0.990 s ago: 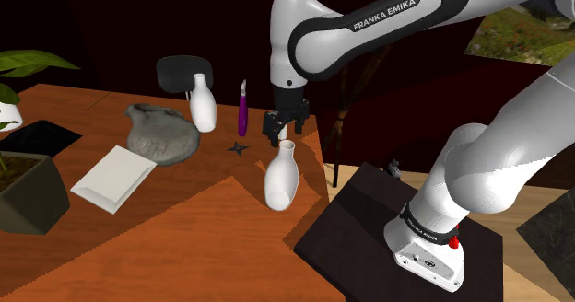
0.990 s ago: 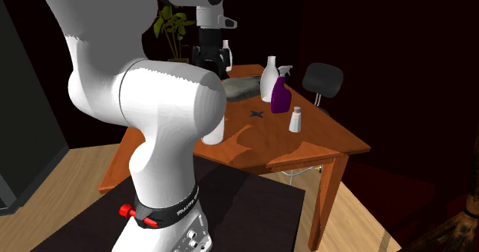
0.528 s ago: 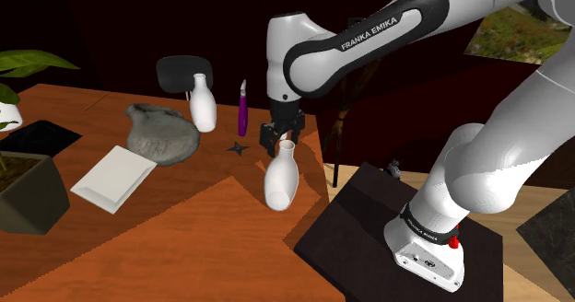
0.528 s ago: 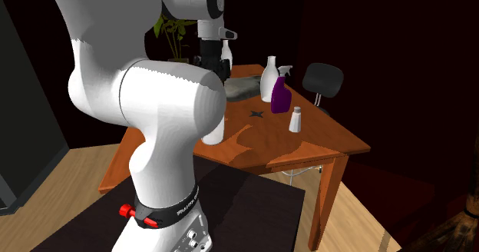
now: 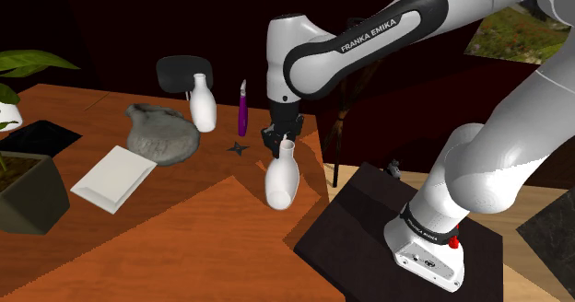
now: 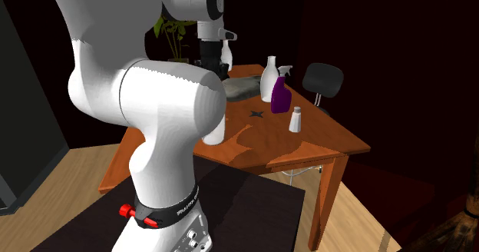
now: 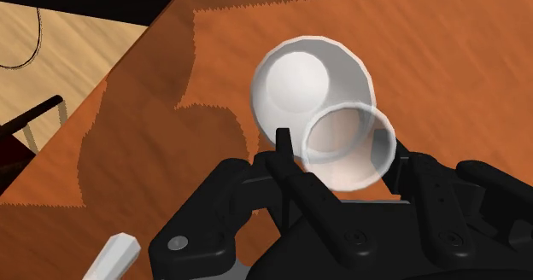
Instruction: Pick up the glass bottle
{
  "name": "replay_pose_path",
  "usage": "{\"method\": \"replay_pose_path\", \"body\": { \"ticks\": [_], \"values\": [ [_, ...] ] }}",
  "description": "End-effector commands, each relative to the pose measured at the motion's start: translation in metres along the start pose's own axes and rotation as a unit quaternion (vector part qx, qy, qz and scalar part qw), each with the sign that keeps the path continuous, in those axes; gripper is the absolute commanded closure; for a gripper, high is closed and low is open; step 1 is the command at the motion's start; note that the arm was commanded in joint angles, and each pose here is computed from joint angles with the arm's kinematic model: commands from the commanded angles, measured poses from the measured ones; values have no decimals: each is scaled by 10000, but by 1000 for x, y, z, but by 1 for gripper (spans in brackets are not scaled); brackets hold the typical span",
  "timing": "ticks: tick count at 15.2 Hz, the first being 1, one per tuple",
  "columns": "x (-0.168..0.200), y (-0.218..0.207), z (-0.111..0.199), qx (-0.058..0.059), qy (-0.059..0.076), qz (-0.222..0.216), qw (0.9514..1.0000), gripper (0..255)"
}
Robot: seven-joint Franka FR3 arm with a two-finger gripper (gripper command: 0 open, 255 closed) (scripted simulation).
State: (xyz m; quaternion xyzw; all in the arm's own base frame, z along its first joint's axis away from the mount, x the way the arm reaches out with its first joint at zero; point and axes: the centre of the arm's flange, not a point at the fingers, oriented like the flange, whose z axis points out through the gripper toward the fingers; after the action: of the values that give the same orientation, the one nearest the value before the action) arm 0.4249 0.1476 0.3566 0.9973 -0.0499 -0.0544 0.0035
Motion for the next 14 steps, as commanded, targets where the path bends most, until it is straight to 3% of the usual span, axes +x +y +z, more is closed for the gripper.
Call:
{"method": "replay_pose_path", "body": {
  "ticks": [1,14],
  "values": [
    [0,0,1,-4,-13,-1,10000,255],
    [-6,1,-56,-4,-13,-1,10000,255]
  ]
}}
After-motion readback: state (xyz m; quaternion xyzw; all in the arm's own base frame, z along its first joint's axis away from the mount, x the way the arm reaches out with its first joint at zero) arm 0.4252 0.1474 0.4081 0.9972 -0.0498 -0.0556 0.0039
